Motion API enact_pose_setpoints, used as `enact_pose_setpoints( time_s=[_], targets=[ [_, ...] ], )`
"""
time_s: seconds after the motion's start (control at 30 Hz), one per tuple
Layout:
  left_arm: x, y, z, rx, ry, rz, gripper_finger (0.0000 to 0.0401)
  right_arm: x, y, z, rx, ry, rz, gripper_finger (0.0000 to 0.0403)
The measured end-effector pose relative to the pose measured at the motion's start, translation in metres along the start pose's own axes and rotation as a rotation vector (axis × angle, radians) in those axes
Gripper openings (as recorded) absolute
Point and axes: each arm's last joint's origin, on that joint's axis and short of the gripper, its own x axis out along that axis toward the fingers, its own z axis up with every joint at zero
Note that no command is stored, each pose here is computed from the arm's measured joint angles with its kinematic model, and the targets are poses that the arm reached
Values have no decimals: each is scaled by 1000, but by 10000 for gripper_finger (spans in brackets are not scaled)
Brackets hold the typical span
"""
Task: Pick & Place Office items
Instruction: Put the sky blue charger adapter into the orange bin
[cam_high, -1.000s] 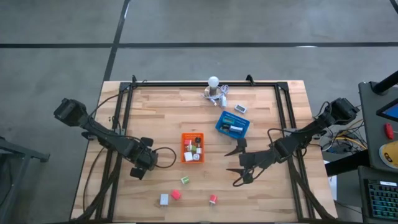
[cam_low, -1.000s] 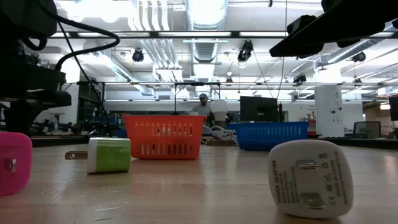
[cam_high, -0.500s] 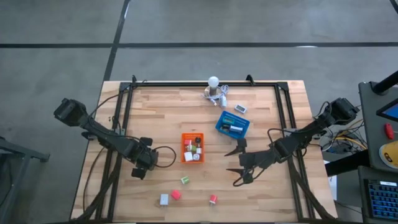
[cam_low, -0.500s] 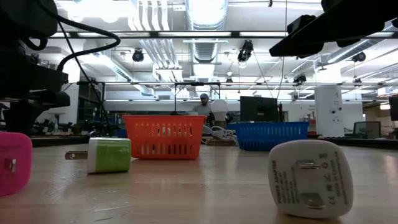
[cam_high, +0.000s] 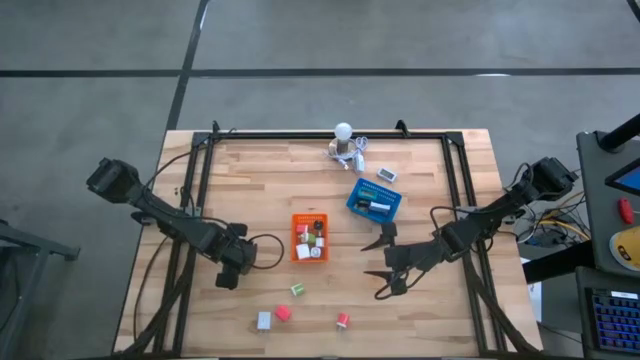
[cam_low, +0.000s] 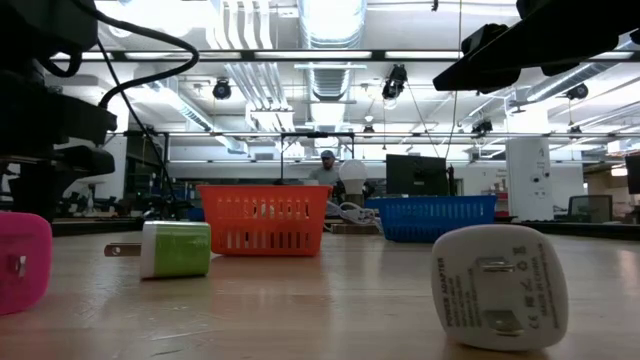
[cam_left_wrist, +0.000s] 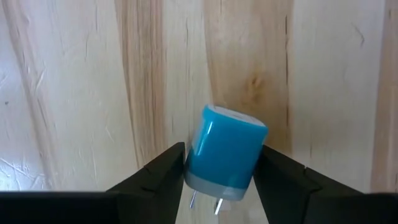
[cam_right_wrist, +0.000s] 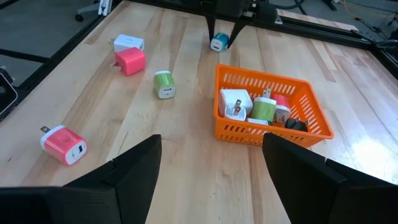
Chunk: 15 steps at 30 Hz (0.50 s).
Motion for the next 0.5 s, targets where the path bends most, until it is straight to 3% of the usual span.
enact_pose_setpoints(
  time_s=[0.23,0.5],
  targets=[
    [0,0,0,0,-2,0,179,0,0,0,0,0,0,274],
    [0,0,0,-41,-11,19,133,0,0,0,0,0,0,274]
  ],
)
